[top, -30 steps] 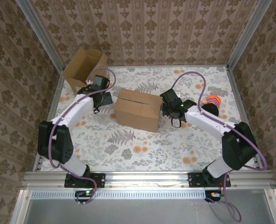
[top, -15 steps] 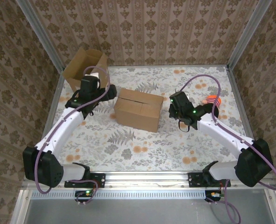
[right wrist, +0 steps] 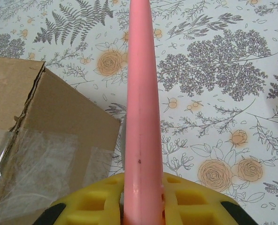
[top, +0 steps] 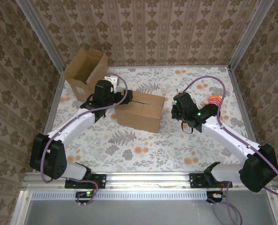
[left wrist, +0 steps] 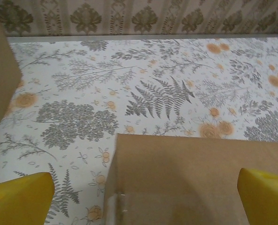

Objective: Unpack the express box

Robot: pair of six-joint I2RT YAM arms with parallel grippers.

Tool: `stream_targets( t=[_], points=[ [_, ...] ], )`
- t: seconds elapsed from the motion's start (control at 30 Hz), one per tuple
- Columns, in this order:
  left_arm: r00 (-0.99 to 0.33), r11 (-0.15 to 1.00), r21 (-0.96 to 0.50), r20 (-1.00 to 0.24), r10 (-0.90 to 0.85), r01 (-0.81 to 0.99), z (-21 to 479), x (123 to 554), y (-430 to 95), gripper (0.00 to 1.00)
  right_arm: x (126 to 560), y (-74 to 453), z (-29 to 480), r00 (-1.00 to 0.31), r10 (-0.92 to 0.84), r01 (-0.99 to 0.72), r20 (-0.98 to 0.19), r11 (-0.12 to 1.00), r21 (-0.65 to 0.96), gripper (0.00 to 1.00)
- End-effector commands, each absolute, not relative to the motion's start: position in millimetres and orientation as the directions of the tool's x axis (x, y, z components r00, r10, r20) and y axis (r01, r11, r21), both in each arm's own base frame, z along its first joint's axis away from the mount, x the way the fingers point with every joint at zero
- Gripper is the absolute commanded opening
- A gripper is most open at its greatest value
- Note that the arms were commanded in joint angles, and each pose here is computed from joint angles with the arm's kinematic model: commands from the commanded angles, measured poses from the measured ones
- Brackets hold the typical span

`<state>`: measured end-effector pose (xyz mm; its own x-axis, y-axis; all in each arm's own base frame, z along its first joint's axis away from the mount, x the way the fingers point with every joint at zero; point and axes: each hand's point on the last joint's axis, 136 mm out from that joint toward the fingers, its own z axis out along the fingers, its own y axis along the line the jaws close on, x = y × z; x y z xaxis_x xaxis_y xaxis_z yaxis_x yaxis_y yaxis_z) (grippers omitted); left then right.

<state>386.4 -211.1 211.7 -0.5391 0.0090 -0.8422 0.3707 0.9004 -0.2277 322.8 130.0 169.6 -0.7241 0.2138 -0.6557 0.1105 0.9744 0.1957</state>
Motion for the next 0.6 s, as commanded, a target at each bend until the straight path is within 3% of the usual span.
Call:
stream_targets(
  t=[0.0,0.33,0.57],
  points=[
    [-0.456,0.91,-0.145,-0.889,0.053,0.389,216,391,-217,1.0,315,123,169,-0.728,0.203,0.11,-0.655,0.977,0.181,0.0],
    [-0.483,0.945,-0.098,-0.873,0.069,0.312,176,382,-209,1.0,308,126,173,-0.731,0.215,0.089,-0.648,0.971,0.221,0.0],
    [-0.49,0.958,-0.089,-0.87,0.059,0.272,156,371,-203,1.0,287,136,174,-0.757,0.263,0.061,-0.598,0.94,0.336,0.0]
  ],
)
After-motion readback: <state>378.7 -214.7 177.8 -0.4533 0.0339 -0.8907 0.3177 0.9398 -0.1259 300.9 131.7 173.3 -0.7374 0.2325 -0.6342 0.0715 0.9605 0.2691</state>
